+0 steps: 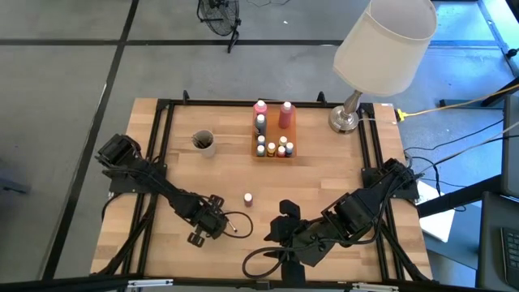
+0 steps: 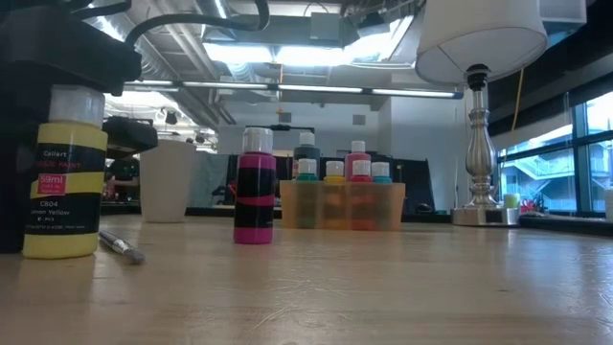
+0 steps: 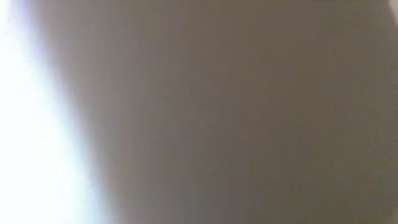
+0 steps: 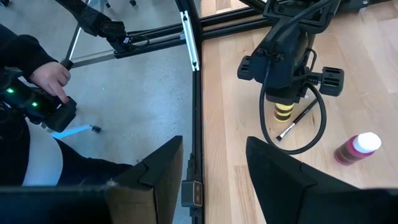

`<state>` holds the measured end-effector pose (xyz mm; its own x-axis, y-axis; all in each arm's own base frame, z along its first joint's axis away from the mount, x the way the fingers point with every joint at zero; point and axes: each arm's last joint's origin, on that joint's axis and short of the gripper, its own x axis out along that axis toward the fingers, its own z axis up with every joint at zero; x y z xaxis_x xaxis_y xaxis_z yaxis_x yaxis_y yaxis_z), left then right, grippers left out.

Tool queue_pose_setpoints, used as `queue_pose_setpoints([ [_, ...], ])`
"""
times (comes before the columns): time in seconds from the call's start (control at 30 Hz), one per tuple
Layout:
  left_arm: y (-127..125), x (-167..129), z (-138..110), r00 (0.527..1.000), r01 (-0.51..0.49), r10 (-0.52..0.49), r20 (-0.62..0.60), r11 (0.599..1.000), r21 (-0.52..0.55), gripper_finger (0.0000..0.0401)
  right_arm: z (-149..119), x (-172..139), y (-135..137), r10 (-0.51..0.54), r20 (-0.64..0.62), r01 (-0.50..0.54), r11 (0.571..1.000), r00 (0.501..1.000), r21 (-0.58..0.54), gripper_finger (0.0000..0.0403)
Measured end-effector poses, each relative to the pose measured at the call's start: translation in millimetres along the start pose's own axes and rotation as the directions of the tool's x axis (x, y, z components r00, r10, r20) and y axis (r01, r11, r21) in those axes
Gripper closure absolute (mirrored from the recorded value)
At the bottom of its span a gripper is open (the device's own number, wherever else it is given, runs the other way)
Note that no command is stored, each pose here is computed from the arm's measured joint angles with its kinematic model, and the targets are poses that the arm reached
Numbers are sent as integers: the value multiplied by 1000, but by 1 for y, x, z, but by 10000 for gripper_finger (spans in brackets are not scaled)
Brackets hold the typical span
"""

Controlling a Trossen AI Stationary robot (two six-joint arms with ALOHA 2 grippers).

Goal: Pick & Place Paint Supplies
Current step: Put the bottom silver paint brush into the white cup

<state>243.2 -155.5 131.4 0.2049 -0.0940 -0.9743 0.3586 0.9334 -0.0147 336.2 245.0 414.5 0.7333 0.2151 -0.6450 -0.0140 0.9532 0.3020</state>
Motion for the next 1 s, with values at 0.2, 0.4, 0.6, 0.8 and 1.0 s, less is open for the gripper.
queue_pose_setpoints([
  [0.2,-1,-2,3,1000,9,-9,5,1000,-19,398,0,0,0,1,-1,-1,1000,1000,0,224],
  [0.4,-3,-8,8,999,30,-31,-27,999,-17,399,0,0,0,1,-1,-1,1000,1000,0,224],
  [0.6,-4,-10,7,998,42,-44,-49,998,-39,399,0,0,0,14,-11,-14,1000,1000,0,224],
  [0.8,-5,-14,10,998,44,-46,-31,997,-59,399,0,0,0,14,-10,-14,1000,1000,0,224],
  [1.0,-5,-25,18,999,22,-24,-35,999,-44,399,0,0,0,16,-12,-16,1000,1000,0,224],
])
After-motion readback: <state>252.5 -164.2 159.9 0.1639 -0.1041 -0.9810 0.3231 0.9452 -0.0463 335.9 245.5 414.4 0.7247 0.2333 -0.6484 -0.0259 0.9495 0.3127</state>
